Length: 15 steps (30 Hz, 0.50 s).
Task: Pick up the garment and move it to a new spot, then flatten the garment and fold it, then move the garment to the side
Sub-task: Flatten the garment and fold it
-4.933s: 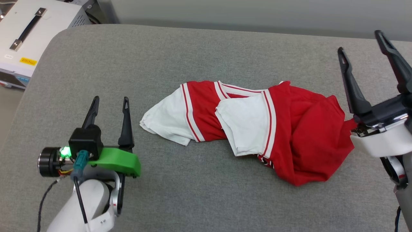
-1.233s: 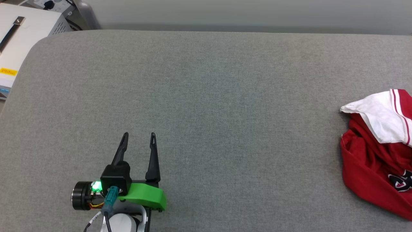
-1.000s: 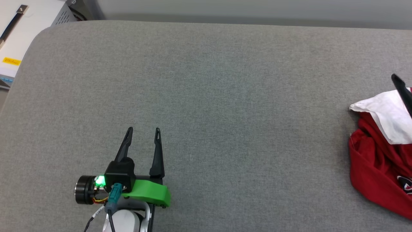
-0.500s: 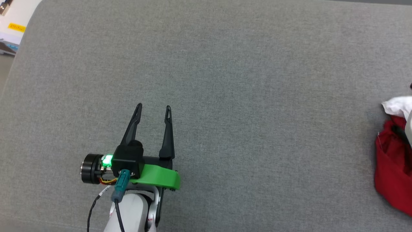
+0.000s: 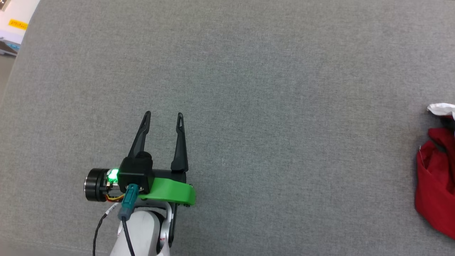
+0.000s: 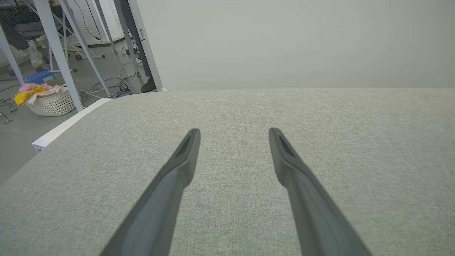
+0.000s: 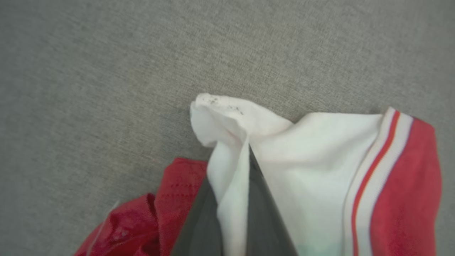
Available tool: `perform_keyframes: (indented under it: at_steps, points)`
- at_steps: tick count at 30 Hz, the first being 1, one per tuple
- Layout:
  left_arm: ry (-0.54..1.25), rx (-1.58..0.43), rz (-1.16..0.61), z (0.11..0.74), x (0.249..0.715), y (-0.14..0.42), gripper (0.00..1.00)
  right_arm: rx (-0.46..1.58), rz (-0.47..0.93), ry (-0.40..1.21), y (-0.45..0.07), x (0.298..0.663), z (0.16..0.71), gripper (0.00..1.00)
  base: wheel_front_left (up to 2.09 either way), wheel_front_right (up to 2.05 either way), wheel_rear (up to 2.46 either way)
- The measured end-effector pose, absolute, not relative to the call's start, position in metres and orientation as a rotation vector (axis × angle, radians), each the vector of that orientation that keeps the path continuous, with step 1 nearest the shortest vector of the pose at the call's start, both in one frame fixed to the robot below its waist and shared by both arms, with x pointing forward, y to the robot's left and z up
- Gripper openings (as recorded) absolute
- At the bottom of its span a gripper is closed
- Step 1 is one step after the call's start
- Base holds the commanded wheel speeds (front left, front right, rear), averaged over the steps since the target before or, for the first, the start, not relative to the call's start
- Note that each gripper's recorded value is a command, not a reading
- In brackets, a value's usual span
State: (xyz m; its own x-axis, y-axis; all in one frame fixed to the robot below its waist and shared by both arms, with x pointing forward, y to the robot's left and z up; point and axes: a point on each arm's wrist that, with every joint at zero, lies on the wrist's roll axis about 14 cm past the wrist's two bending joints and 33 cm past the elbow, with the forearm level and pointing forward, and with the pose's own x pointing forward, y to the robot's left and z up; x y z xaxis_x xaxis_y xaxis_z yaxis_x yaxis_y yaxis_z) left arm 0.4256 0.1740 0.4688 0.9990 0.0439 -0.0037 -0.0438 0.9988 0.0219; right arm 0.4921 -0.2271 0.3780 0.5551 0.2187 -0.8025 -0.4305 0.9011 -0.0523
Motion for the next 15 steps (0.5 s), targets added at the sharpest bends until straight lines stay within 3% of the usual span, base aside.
perform_keyframes:
  at_steps: [10,15]
  points:
    - [-0.052,0.014,0.034,0.491,0.417,0.170,1.00,-0.196,0.438,0.477,-0.200,0.524,0.489,0.00,0.00,0.00,0.00]
    - [-0.072,0.017,0.047,0.499,0.412,0.175,1.00,-0.185,0.528,0.296,-0.155,0.536,0.540,0.00,0.00,0.00,0.00]
